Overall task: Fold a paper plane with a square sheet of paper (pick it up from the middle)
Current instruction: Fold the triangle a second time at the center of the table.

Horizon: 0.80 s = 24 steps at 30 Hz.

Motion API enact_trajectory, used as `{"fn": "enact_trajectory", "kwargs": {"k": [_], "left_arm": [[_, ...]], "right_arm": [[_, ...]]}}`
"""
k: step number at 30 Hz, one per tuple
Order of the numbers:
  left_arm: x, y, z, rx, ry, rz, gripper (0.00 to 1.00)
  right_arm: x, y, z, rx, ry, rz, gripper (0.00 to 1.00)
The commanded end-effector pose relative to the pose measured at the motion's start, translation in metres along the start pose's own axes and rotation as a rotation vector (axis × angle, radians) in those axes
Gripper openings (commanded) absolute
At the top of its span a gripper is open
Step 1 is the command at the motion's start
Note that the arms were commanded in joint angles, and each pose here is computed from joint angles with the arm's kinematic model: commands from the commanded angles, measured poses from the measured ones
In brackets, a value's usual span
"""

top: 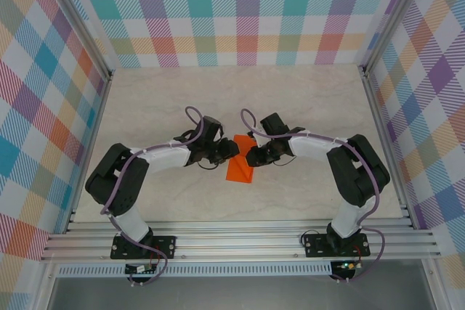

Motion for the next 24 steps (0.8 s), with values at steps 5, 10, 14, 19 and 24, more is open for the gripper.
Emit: {"fn": "enact_trajectory", "kwargs": {"k": [5, 10, 14, 19, 24], "left_arm": [[0.007, -0.005, 0.018, 0.057, 0.035, -0.032, 0.25], [0.008, 0.0, 0.026, 0.053, 0.043, -0.046, 0.25], [0.008, 0.004, 0.029, 0.042, 0.04, -0.054, 0.25], [0.007, 0.007, 0.03, 0.03, 0.034, -0.055, 0.24], [0.006, 0.009, 0.03, 0.022, 0.022, -0.063, 0.24]], "right_arm": [[-0.006, -0.004, 0.003, -0.035, -0.01, -0.011, 0.19], [-0.006, -0.007, 0.003, -0.049, -0.014, 0.0, 0.19], [-0.007, -0.008, 0.002, -0.058, -0.02, 0.011, 0.21], [-0.007, -0.003, -0.001, -0.088, -0.03, 0.024, 0.24], [-0.004, 0.001, -0.004, -0.116, -0.04, 0.046, 0.29]]}}
Point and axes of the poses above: each hand's point on the last joint's axis, 136 mm out from that joint toward the fingers, its own z axis out along the fingers, its own y axis along the line the jaws close on, x = y × z, the point moved 4 cm from there along -z, back along the fingers, and after that the axes turned 8 degrees about -z, right-handed, at the moved point
